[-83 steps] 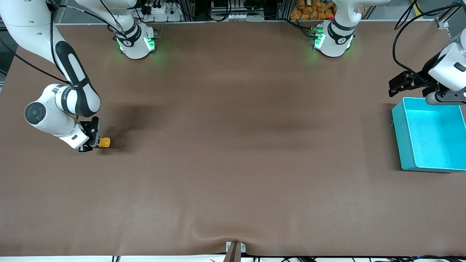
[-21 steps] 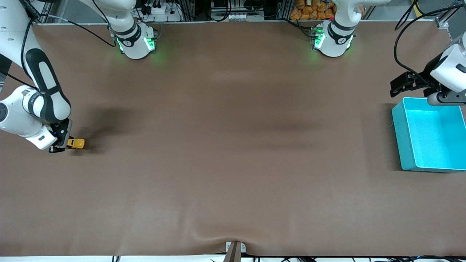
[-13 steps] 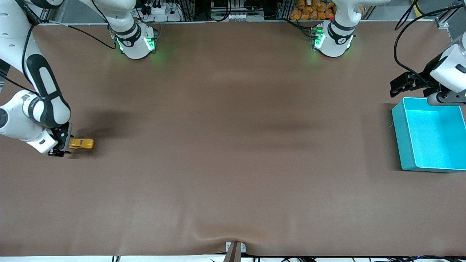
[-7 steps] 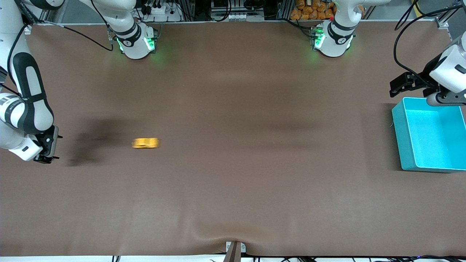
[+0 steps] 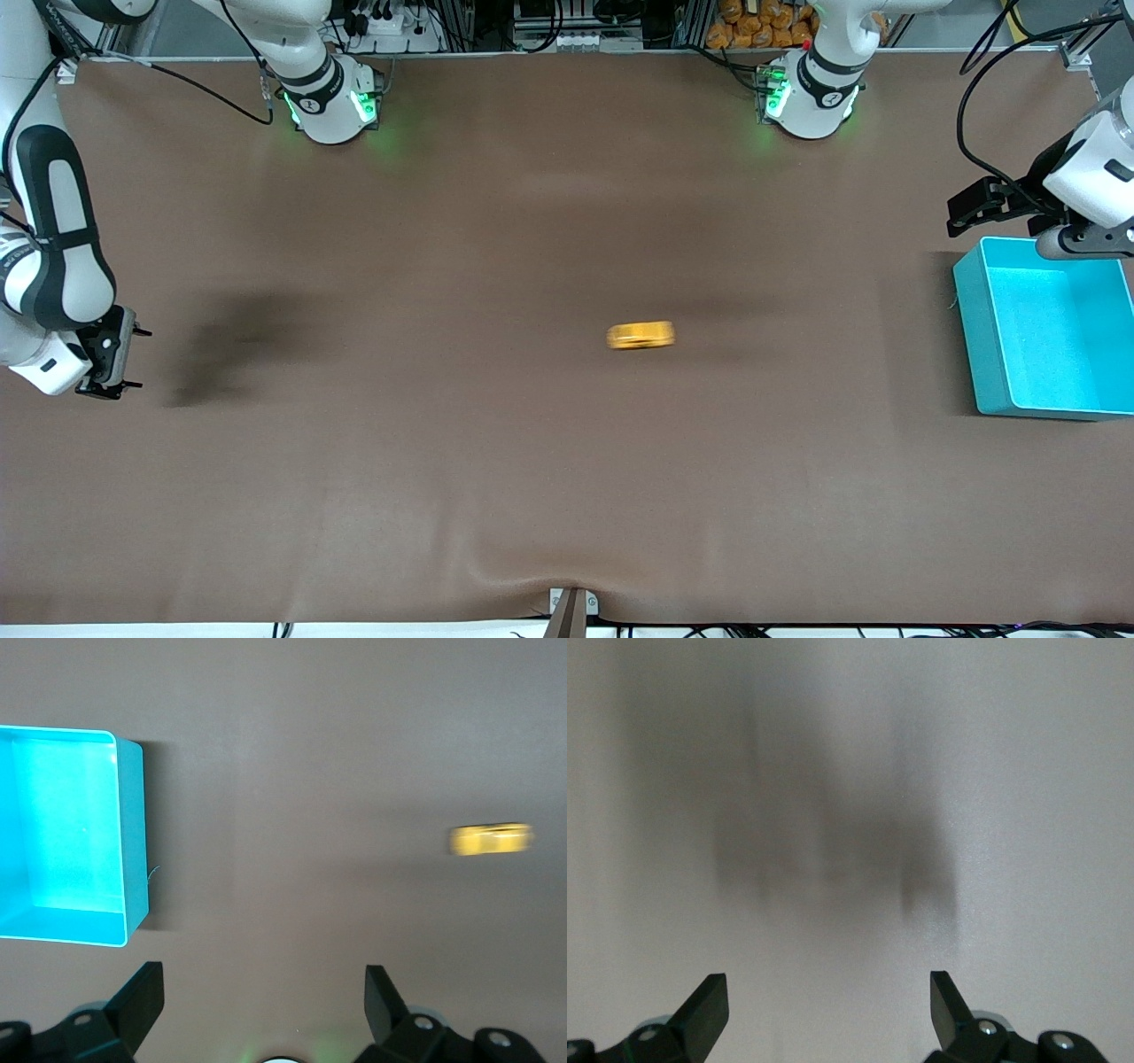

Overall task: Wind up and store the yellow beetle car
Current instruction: 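Raise the right gripper away while the left gripper reaches the car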

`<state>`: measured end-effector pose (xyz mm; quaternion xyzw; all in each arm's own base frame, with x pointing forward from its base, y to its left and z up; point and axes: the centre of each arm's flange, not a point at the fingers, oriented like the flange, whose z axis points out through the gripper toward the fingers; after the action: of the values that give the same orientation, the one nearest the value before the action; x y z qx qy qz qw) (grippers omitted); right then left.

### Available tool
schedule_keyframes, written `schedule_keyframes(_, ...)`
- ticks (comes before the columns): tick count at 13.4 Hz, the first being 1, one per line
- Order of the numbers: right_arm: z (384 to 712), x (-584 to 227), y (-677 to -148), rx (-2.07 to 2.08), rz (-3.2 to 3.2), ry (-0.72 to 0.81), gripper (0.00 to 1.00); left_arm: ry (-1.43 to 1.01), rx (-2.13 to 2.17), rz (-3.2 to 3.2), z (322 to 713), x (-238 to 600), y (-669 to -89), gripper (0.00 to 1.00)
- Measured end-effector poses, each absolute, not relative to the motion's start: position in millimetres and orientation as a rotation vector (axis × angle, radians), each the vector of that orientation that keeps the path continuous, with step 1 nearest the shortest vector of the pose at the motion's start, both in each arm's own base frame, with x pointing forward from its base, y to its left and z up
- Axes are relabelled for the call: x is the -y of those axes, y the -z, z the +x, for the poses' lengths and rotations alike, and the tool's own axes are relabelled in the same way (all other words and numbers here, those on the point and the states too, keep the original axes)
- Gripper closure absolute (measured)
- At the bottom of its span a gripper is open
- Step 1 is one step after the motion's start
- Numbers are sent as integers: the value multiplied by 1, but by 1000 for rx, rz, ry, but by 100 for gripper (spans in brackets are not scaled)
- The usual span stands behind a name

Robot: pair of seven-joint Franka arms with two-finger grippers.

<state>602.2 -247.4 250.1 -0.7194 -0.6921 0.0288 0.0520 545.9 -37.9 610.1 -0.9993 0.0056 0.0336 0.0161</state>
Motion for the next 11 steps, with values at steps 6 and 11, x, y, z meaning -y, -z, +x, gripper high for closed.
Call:
schedule_keyframes(6, 604, 258, -264, 2022, -2214, -24, 0, -150, -17, -3104, 544, 38, -598, 0)
schedule_keyframes(11, 627, 268, -341, 1824, -2346, 85, 0, -228, 24, -3097, 545, 24, -568, 0)
